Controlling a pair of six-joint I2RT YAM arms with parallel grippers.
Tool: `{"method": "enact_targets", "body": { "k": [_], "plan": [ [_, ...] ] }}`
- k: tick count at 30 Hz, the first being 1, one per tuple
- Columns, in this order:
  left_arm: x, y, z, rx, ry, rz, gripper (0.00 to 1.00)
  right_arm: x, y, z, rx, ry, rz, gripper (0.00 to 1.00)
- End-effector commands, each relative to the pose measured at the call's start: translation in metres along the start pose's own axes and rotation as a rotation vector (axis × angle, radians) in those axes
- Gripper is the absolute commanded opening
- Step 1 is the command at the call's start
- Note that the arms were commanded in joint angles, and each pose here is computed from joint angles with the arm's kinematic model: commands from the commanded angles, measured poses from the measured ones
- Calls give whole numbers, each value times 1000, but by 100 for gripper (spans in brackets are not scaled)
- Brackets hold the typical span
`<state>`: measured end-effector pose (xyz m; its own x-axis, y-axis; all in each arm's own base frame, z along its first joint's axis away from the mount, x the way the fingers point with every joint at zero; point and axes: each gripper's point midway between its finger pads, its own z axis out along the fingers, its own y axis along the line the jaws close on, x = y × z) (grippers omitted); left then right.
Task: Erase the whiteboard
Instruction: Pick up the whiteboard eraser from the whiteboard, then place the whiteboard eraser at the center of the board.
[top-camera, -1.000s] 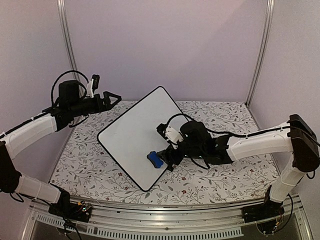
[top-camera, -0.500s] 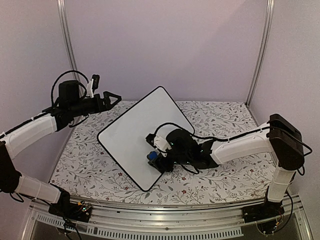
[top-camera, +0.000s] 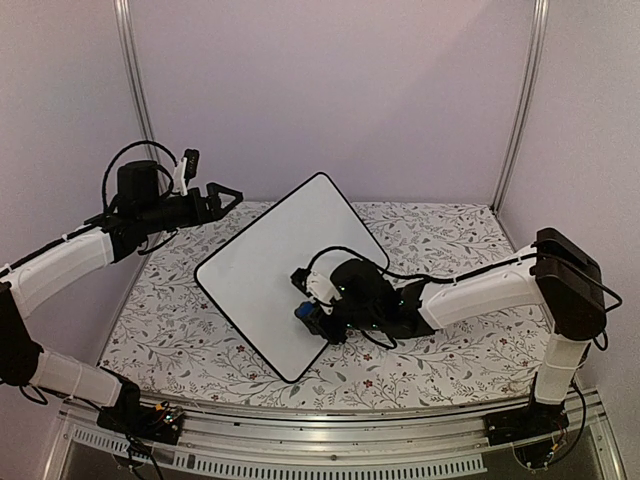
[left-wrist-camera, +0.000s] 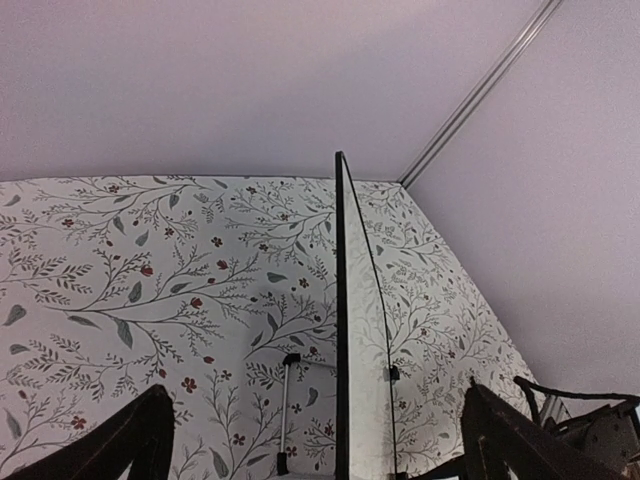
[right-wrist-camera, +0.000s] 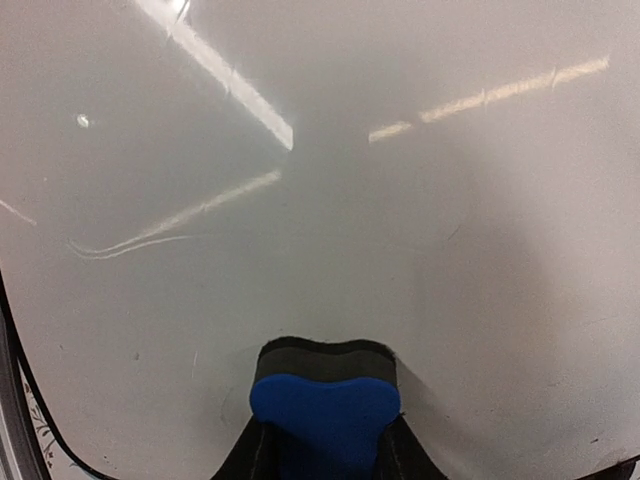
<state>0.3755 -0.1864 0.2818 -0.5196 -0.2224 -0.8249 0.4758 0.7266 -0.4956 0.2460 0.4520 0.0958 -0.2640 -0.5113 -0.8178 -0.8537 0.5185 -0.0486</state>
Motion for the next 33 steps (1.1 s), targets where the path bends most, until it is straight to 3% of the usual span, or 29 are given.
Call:
{"method": "enact_targets", "body": {
  "k": [1, 8, 14, 23, 29, 33],
  "plan": [
    [0, 3, 0, -2, -5, -4, 100, -8, -8, -11, 31, -24, 10, 22],
    [-2, 3, -1, -10, -11, 1, 100, -20, -46, -35, 104, -67, 69, 24],
    [-6, 4, -4, -27, -29, 7, 100, -11, -157, -73, 369, -87, 260, 26],
    [-12, 4, -11, -38, -55, 8, 100, 71, -289, -115, 658, 40, 594, 27],
    [-12, 5, -11, -34, -51, 2, 100, 120, -329, -118, 712, 119, 767, 27],
    [-13, 4, -12, -39, -57, 7, 100, 148, -341, -106, 720, 188, 820, 32]
  ]
}}
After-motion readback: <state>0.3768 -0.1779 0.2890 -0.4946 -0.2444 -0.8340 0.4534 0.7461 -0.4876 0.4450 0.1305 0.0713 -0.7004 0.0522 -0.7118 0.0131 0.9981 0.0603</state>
